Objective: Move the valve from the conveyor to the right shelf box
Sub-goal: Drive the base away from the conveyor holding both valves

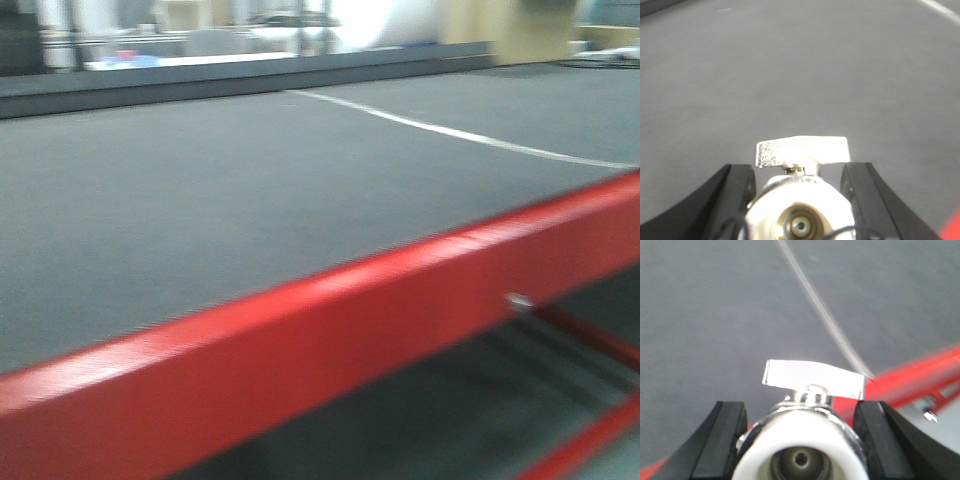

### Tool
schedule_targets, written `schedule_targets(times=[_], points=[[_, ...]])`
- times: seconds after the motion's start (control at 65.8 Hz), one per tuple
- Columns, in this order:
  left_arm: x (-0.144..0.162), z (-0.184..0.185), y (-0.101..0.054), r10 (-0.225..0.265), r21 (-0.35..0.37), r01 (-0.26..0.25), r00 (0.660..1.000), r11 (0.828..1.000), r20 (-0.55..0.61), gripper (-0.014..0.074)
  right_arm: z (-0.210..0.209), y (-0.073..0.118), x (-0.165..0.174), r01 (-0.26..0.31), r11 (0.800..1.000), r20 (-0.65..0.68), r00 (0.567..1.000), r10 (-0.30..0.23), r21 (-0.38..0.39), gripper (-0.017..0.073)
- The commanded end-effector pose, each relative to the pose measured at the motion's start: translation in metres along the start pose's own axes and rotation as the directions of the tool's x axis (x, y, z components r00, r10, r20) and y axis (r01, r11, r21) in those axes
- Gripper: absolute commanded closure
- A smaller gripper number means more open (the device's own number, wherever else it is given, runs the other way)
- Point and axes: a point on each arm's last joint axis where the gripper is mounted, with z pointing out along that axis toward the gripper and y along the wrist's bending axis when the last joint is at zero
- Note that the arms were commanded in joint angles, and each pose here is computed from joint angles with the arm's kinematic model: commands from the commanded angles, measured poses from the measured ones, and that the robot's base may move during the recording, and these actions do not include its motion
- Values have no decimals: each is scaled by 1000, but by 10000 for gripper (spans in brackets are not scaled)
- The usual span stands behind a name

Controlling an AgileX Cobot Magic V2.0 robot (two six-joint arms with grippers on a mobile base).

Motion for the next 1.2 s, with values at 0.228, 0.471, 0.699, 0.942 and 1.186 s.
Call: schedule_targets(times=[0.228,0.471,0.699,0.942,1.186], points=[[-7,-7,-1,-6,3,6,997,1000,71,705,-9,0,-10,8,1000,95,995,-9,12,711],[-7,-7,-1,-6,3,6,997,1000,71,705,-9,0,-10,8,1000,95,995,-9,12,711],[-7,-7,-1,-6,2,6,997,1000,73,705,-9,0,-10,8,1000,95,995,-9,12,711],[-7,-7,-1,-6,2,6,997,1000,75,705,-9,0,-10,8,1000,95,995,-9,12,711],[-8,-7,-1,-6,-1,7,996,1000,91,705,-9,0,-10,8,1000,95,995,-9,12,711]])
